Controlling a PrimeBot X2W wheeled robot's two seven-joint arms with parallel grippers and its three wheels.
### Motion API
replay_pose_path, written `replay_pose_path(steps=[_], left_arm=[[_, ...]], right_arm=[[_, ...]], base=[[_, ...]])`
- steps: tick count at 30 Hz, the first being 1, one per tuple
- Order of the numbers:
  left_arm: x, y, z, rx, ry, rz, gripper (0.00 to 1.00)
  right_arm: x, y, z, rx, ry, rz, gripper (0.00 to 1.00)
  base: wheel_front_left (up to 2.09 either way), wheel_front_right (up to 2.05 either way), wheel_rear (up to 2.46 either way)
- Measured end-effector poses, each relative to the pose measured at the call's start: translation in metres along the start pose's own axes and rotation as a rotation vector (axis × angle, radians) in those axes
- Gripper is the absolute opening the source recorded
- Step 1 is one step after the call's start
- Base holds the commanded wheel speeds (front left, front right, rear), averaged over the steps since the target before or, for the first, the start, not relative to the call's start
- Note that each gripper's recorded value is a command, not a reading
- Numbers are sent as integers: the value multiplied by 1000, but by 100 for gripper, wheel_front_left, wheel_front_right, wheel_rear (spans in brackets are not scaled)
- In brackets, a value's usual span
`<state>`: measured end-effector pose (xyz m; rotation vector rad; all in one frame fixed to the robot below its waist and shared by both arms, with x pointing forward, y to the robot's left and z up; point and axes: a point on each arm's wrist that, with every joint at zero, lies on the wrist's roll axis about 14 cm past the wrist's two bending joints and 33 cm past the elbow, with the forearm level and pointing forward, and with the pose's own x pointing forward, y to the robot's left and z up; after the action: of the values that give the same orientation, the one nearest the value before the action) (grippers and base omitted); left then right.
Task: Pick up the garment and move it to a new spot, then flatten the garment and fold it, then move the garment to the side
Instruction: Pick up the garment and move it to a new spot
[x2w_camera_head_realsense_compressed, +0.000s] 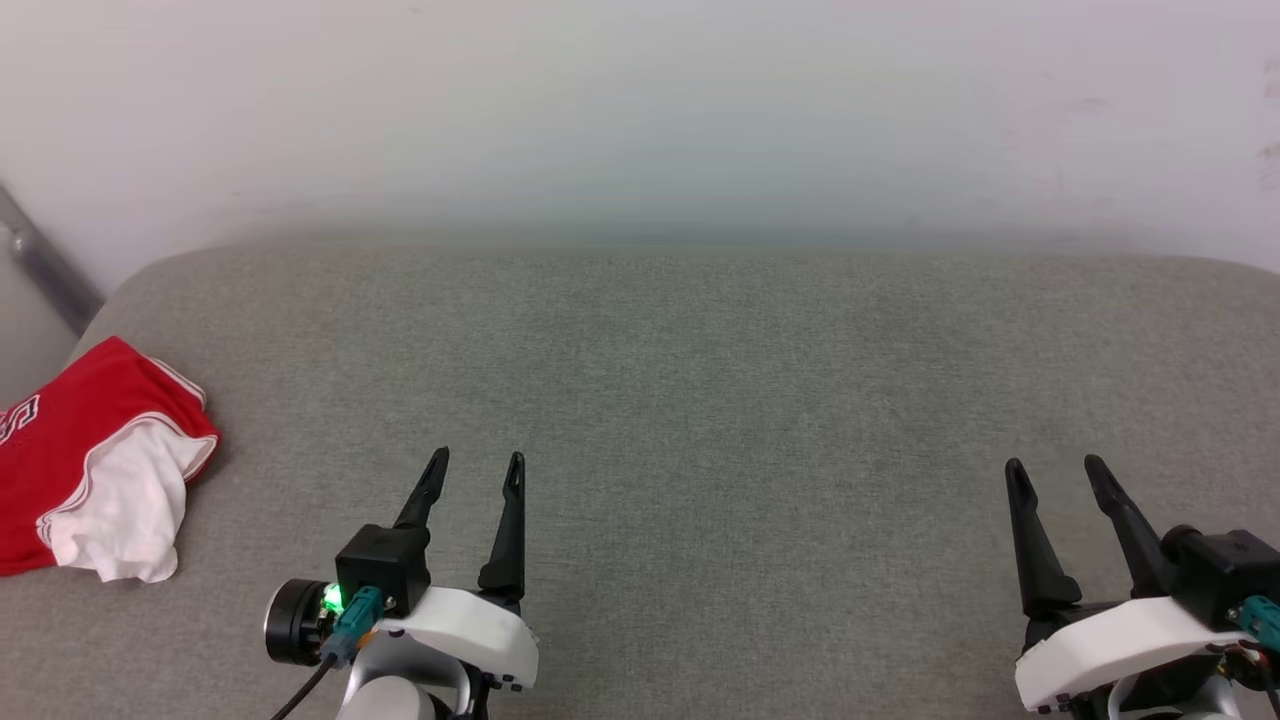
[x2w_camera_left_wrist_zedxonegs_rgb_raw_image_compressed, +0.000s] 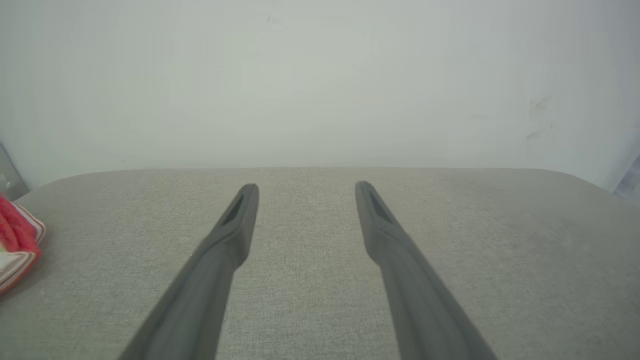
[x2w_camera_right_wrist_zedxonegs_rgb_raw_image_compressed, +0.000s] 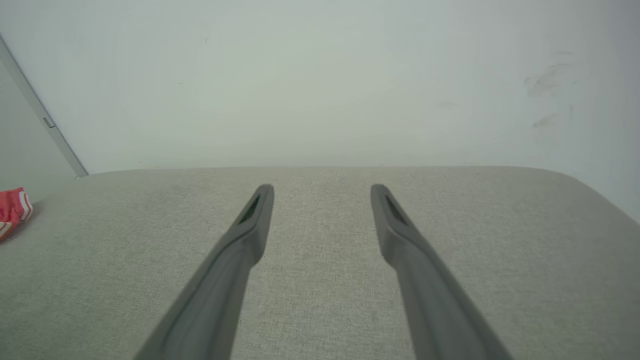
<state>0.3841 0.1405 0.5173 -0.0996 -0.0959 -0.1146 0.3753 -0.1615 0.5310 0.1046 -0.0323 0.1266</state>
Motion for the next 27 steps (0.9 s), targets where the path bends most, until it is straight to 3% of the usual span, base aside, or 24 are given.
replay_pose_path(steps=[10,27], left_arm=[[-15,37,2,-19,-3,117,100],[-82,126,17,-46,-42,440,100]], right_arm=[[18,31,-5,-8,15,95,100],[60,132,-16,-8,35,384,100]], base=[[0,0,0],[0,0,0]])
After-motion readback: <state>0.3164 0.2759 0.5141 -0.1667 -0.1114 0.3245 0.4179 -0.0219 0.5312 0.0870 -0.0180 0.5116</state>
